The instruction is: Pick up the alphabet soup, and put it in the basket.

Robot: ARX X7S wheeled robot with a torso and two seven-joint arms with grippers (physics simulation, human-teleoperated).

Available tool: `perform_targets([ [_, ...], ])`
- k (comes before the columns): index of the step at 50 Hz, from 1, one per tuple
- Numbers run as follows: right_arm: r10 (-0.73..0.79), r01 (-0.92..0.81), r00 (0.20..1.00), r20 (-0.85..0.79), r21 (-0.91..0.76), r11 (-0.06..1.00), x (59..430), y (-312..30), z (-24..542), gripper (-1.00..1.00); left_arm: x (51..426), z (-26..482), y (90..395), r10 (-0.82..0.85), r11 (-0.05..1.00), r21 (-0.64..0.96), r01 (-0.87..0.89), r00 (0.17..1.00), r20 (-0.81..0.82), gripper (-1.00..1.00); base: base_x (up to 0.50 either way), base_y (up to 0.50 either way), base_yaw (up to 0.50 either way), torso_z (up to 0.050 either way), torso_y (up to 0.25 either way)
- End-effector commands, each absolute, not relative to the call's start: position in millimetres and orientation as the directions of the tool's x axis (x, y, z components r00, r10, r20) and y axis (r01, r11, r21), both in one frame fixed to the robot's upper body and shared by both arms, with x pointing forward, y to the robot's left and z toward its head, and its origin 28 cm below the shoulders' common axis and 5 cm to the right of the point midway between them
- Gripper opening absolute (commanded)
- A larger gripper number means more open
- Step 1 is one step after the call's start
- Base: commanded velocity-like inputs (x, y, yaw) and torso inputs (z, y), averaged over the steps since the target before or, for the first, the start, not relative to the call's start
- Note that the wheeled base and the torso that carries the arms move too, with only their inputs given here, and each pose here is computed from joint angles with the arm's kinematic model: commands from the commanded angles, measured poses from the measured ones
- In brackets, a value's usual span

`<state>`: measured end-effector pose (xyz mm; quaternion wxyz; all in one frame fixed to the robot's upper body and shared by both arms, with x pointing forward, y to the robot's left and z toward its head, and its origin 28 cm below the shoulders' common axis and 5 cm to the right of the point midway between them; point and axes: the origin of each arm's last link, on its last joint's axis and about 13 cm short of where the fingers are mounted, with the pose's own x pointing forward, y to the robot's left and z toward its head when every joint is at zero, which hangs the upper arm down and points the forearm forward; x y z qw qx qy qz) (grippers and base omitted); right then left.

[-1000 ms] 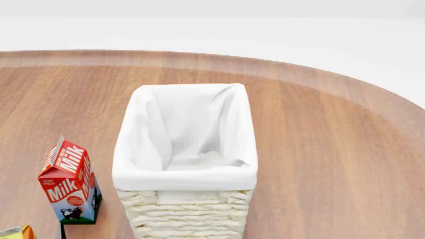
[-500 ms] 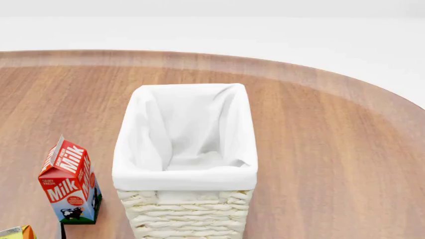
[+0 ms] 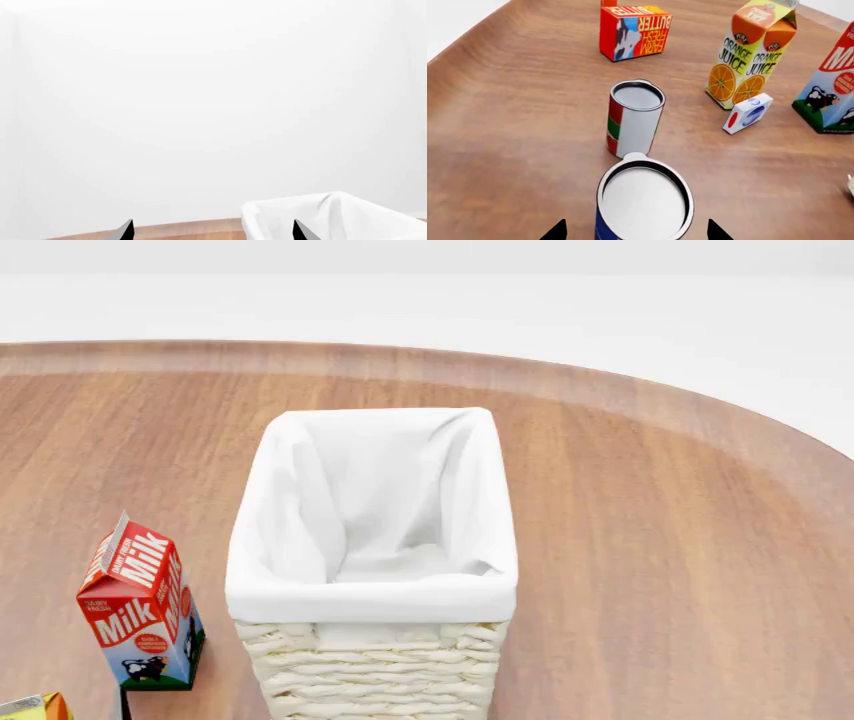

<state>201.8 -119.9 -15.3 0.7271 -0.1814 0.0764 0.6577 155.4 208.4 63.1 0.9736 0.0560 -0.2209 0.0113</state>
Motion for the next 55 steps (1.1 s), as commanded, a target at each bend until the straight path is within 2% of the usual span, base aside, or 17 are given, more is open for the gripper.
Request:
perform_targets([
  [1, 0.929, -0.986, 0.110, -0.353, -0.159, 0.056, 203, -117, -17, 1.00, 155, 63, 209, -0.002, 0.994, 0.104, -0.047, 0.901, 0.434, 1.00, 0.00, 0.00, 0.00, 0.000, 0.000],
  [55, 0.920, -0.987, 0.105, -0.378, -0.150, 0.051, 214, -114, -23, 1.00, 154, 63, 208, -0.002, 0.993, 0.107, -0.050, 0.901, 0.435, 1.00, 0.00, 0.00, 0.00, 0.000, 0.000],
])
